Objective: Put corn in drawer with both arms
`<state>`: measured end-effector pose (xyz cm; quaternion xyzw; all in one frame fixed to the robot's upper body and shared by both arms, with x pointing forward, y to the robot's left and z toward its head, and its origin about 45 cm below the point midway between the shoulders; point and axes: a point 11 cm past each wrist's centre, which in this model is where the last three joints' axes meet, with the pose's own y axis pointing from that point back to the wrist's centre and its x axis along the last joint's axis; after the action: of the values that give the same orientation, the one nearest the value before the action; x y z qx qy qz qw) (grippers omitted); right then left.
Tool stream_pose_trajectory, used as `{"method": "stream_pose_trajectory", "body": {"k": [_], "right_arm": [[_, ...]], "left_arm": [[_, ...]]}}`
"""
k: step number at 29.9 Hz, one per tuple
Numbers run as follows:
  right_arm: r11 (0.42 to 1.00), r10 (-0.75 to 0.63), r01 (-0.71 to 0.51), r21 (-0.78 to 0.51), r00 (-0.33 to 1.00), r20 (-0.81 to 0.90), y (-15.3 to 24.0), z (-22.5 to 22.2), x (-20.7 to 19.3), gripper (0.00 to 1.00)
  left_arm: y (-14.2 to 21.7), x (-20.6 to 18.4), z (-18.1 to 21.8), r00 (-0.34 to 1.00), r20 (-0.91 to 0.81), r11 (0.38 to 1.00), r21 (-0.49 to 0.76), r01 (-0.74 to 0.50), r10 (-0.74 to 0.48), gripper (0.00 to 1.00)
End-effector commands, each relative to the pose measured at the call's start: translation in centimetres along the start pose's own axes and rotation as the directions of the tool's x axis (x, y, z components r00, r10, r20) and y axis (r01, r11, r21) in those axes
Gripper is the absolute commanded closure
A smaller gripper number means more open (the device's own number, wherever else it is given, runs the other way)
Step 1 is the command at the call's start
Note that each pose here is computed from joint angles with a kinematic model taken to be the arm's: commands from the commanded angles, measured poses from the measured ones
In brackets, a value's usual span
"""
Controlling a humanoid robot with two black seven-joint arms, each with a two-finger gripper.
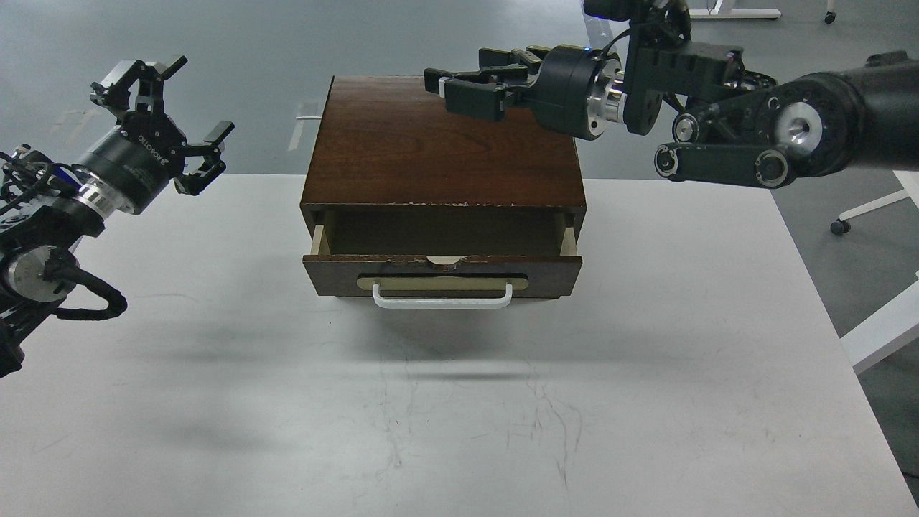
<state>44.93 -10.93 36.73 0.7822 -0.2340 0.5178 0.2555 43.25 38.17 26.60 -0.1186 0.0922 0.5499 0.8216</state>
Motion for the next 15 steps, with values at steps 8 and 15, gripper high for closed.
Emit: {"method": "stream_pose_trajectory", "body": {"k": [8,15], "right_arm": [[0.906,0.418,-0.315,-0.282,0.566,0.711,4.6,8.1,-2.9,0.03],[0.797,0.549,-0.346,-0.494,0.078,0.832,9.6,13.2,-4.9,0.0]], "left_arm": [[-0.4,-0.7,-0.8,1.0,-0.017,1.0,0.004,0.013,-0.013,0.02],[-0.4,-0.8,-1.0,1.0,-0.022,1.0,0.007,0.014,-0.014,0.02]]}}
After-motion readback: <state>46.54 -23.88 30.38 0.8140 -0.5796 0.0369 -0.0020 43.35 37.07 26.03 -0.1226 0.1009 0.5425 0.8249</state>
